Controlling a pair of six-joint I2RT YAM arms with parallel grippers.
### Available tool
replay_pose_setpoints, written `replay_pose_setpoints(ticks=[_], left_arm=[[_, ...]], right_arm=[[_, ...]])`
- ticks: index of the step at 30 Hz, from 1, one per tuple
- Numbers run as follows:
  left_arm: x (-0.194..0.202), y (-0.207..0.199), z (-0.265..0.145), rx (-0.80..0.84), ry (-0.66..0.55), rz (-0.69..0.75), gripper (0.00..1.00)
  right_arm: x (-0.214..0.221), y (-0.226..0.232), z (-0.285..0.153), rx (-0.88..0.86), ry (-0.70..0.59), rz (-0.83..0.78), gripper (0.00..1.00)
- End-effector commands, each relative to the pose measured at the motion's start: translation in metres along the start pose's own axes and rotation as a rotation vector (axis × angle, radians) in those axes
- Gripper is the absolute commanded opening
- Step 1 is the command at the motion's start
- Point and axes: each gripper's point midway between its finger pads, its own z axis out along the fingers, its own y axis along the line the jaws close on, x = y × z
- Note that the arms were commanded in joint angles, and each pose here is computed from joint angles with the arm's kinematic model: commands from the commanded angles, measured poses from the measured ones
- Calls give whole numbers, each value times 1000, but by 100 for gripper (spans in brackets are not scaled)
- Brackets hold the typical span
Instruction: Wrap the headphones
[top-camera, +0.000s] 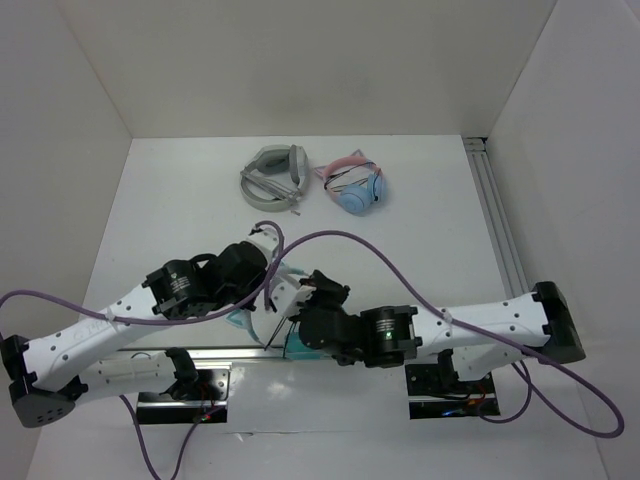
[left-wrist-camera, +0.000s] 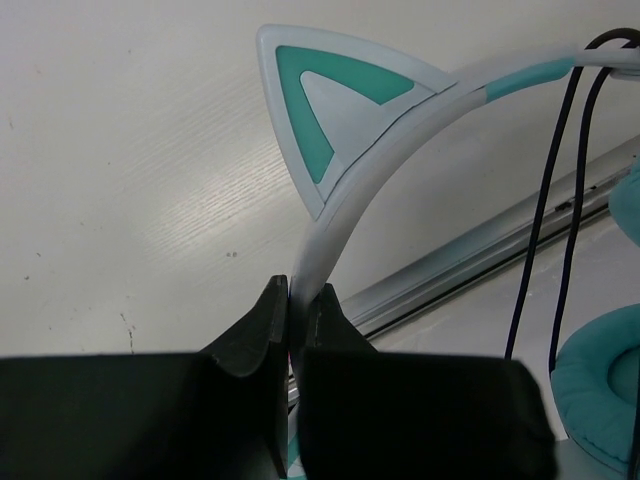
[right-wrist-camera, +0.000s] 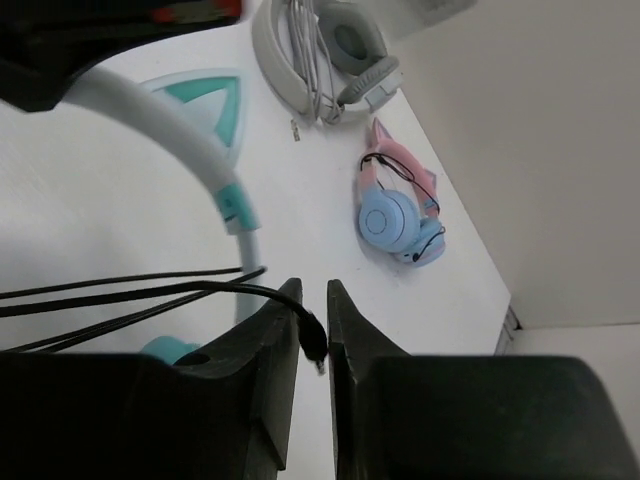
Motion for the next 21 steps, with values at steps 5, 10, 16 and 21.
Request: replay_pose_setpoints(ticks=[5,10,16,21], left_arm=[[-7,-13,-5,70,-12,35,0],[-10,-14,-14,94,-33,27,0],[-8,-22,-23,159,-44,45,0],[-8,-22,-23,160,-44,45,0]], right_arm=[[-8,-15,3,-94,-52,173,17],[6,-5,17,-126,-25,175,9],[27,-20,33,-66,11,170,11],[38,-36,34,-22,21,181,17]])
